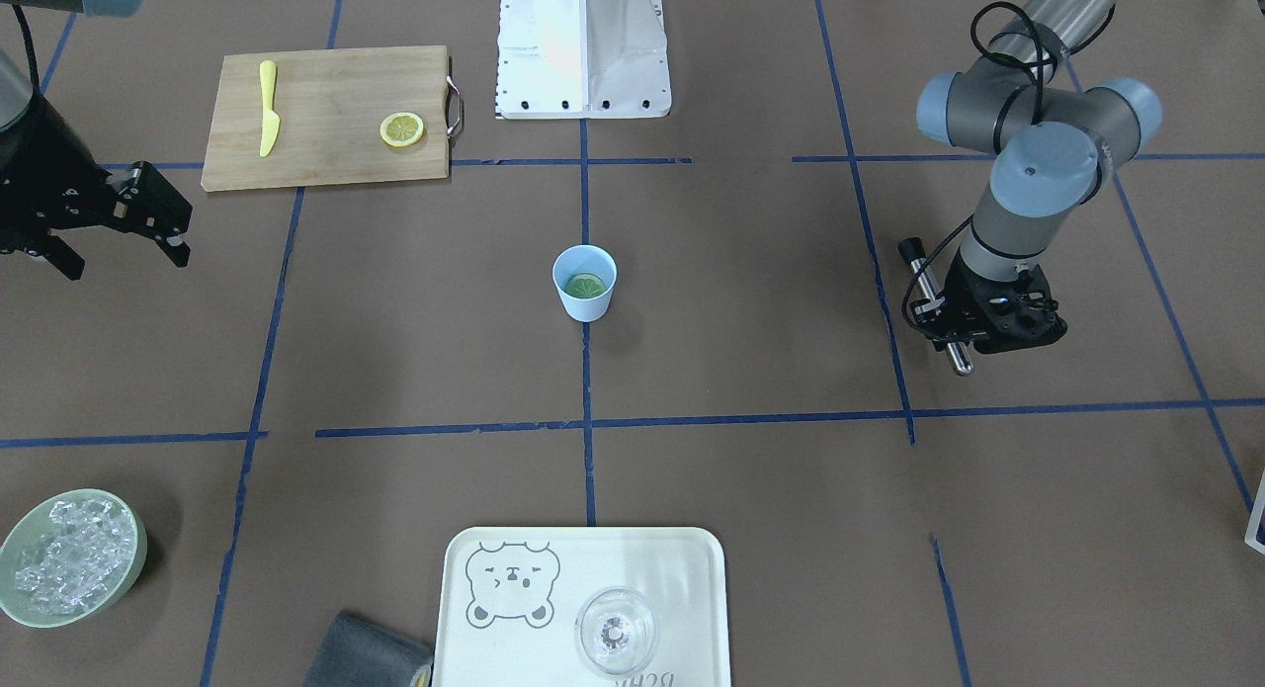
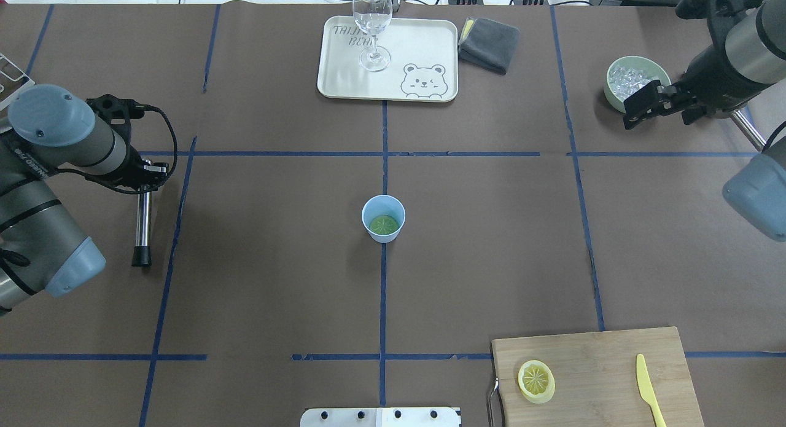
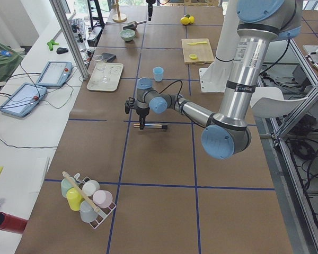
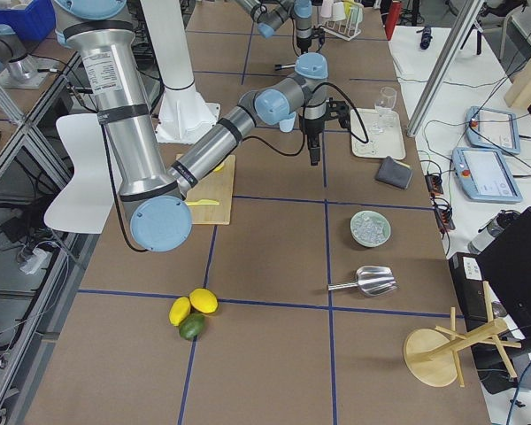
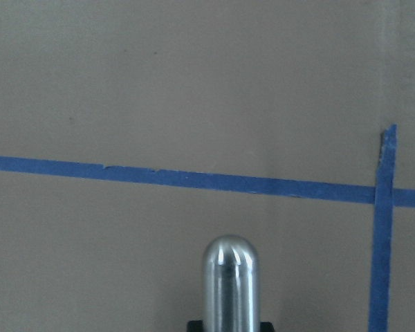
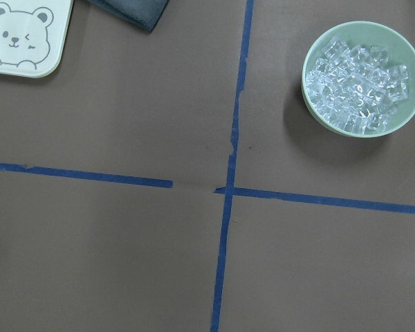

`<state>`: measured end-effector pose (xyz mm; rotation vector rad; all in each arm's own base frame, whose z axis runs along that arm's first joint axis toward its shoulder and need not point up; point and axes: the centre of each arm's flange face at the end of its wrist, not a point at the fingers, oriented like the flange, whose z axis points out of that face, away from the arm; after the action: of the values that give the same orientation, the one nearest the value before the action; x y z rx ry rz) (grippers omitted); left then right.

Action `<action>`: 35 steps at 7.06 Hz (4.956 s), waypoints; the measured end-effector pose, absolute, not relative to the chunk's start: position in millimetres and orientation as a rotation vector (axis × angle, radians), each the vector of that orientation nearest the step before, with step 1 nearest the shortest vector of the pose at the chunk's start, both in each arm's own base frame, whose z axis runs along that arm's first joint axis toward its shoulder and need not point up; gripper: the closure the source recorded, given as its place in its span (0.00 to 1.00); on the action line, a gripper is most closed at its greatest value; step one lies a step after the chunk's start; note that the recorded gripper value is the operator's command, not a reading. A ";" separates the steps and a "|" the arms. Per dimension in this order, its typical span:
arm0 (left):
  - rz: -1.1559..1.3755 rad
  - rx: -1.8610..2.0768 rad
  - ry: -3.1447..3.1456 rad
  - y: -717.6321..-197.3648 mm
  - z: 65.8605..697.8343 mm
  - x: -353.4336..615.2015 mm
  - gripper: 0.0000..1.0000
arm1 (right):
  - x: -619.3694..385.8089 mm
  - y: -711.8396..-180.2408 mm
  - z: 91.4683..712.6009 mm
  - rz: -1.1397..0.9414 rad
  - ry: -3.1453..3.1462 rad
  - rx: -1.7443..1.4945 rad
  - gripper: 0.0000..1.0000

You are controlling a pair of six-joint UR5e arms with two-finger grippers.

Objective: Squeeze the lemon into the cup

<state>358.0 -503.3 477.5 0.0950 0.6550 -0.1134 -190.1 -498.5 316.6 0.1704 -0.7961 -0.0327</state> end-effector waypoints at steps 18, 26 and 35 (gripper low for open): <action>0.370 0.178 0.626 -526.0 618.6 -74.0 0.00 | 15.7 -448.1 487.4 -0.011 -0.837 0.089 0.00; 0.202 0.089 0.695 -485.8 656.2 -92.0 0.00 | 42.1 -455.2 623.4 0.012 -0.832 0.003 0.00; 0.156 0.097 0.711 -486.1 644.8 -89.9 0.00 | 41.6 -456.3 623.7 0.006 -0.843 0.026 0.00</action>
<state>-89.9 -486.1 644.8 0.0969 0.7113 0.1562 41.6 -456.3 623.7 0.0257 -0.8428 0.0060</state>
